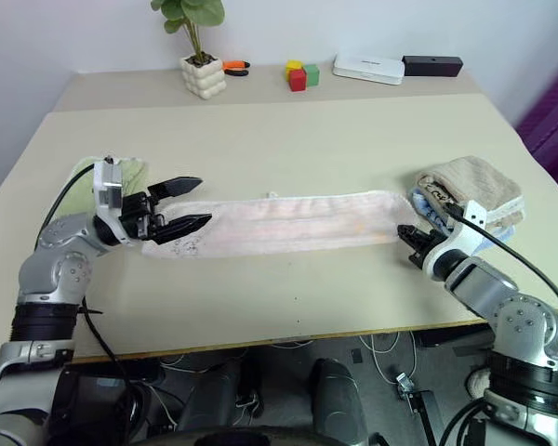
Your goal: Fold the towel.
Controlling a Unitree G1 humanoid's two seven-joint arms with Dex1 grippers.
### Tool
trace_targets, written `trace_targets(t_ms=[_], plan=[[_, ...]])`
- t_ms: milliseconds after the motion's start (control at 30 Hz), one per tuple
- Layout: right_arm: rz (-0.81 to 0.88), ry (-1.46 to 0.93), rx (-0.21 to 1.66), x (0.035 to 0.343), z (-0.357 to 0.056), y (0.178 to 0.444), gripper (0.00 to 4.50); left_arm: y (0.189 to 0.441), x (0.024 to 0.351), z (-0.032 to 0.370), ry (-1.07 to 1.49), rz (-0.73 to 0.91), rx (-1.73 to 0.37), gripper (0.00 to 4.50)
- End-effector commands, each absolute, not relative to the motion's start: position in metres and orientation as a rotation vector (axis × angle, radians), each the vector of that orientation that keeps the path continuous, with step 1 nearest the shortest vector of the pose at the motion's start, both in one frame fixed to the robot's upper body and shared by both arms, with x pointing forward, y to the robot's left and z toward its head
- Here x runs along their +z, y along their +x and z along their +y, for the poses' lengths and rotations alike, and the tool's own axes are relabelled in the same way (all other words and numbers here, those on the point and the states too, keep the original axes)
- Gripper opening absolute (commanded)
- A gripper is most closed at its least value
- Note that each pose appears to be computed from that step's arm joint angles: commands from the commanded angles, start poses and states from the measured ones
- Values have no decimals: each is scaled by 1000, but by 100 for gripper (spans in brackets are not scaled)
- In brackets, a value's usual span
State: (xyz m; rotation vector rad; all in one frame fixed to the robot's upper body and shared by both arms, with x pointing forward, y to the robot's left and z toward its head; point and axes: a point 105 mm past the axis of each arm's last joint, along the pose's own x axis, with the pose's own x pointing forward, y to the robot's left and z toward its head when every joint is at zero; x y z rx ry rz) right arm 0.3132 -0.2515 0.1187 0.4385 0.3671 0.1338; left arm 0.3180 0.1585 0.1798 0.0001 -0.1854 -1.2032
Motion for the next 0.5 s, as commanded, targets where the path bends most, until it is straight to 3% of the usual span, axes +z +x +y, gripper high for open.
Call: trace_targets(t_ms=[33, 300, 500], plan=[[292, 219, 265, 144, -228, 316, 5, 320, 188, 156, 26, -222, -1212, 450], [214, -104, 506, 162, -176, 314, 5, 320, 188, 159, 30, -229, -1206, 450], [188, -147, 654, 159, -127, 318, 5, 320, 192, 165, 37, -235, -1184, 450]])
